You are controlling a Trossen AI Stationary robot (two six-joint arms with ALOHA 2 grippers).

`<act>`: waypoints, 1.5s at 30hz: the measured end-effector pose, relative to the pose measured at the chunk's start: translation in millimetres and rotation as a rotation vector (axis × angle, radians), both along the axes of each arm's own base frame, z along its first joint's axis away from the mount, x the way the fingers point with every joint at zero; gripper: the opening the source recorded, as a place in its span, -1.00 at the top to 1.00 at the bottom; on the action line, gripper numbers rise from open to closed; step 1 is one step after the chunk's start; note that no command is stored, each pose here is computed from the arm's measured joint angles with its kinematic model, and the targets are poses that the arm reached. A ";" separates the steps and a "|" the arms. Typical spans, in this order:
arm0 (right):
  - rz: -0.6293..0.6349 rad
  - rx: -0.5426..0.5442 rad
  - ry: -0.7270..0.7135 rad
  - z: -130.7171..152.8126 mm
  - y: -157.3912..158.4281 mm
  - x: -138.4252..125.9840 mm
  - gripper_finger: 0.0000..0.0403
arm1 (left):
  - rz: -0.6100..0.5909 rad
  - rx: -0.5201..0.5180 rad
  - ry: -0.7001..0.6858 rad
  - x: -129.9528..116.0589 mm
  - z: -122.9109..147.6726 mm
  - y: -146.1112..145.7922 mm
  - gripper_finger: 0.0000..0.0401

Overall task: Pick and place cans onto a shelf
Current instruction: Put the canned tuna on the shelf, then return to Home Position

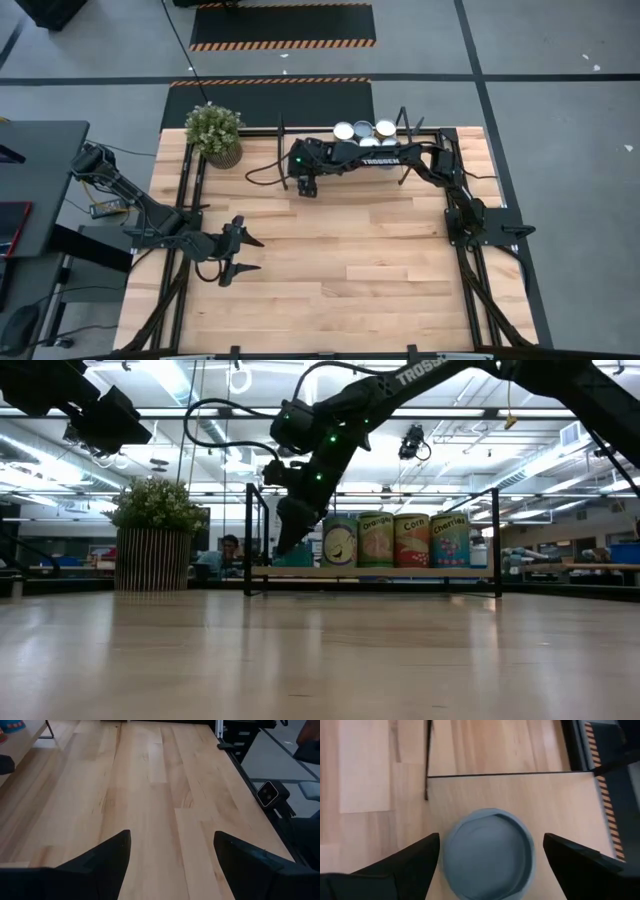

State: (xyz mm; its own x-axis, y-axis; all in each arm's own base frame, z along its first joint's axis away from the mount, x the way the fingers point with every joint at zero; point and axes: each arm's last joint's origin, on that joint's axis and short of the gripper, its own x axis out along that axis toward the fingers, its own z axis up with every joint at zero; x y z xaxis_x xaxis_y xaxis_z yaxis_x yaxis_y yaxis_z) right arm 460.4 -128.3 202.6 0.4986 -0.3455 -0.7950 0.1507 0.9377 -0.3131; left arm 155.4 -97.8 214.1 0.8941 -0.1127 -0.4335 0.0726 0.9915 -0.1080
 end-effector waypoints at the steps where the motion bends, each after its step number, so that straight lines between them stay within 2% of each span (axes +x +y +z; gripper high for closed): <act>1: -0.002 -0.011 0.004 0.1 0.8 0.2 -0.81 | 0.000 0.000 0.000 0.0 0.0 0.0 -0.45; 9: -0.017 -0.140 0.049 1.0 12.7 2.5 -0.80 | 0.000 0.000 0.000 0.0 0.0 0.0 -0.45; 16: -0.090 -0.235 0.101 0.8 11.7 -0.8 -0.78 | 0.000 0.000 0.000 0.0 0.0 0.0 -0.45; 23: -0.074 -0.228 0.102 6.5 22.3 0.7 -0.77 | 0.000 0.000 0.001 0.0 -0.1 0.0 -0.45; 27: -0.049 -0.231 0.066 32.1 39.3 4.3 -0.77 | -0.001 0.004 0.005 -0.2 -0.5 0.1 -0.45; 30: -0.040 -0.212 0.080 46.8 54.7 2.0 -0.75 | -0.012 0.059 0.001 -2.1 -0.7 1.4 -0.45; 36: -0.057 -0.152 0.075 72.6 91.3 -12.9 -0.70 | 0.029 0.058 -0.064 -6.5 9.1 6.6 -0.45; 40: -0.080 -0.091 0.069 71.5 114.6 -17.9 -0.65 | 0.063 0.038 -0.062 -4.6 7.5 5.7 -0.45; 45: -0.050 -0.045 0.123 42.2 147.5 -23.9 -0.61 | 0.056 0.018 -0.075 4.1 2.9 -4.0 -0.45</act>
